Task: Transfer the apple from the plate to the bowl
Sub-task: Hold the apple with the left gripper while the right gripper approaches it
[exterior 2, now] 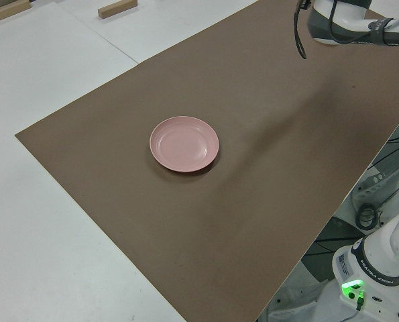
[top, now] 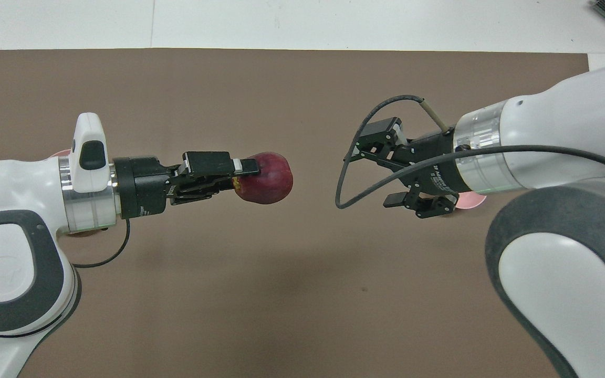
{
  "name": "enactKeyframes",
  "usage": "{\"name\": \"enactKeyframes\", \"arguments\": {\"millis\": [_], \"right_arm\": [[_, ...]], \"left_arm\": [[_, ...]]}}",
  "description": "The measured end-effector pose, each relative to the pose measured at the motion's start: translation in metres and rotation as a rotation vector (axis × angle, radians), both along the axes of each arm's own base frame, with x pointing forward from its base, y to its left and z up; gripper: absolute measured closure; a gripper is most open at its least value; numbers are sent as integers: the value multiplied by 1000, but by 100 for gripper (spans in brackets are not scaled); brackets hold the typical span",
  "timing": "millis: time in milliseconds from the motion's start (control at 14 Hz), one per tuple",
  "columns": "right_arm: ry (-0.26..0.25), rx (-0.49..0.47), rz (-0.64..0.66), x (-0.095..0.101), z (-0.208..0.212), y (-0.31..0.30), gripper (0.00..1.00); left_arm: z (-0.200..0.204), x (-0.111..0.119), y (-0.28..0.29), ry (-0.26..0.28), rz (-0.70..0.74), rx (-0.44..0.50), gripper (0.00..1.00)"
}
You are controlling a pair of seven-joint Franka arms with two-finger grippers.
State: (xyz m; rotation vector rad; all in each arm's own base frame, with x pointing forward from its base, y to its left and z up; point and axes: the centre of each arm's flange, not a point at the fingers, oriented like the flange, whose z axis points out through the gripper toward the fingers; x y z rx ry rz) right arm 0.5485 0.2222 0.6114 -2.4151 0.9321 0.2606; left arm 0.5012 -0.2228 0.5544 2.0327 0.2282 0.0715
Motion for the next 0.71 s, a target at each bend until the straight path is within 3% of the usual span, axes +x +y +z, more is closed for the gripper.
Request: {"name": "enactKeyframes", "arguments": {"millis": [427, 712], "right_arm": [[232, 195, -275, 7, -13, 43, 0], [313, 242, -308, 16, -31, 52, 0]], "left_arm": [[1, -3, -9, -1, 9, 5, 38], [1, -2, -9, -3, 16, 7, 38]]}}
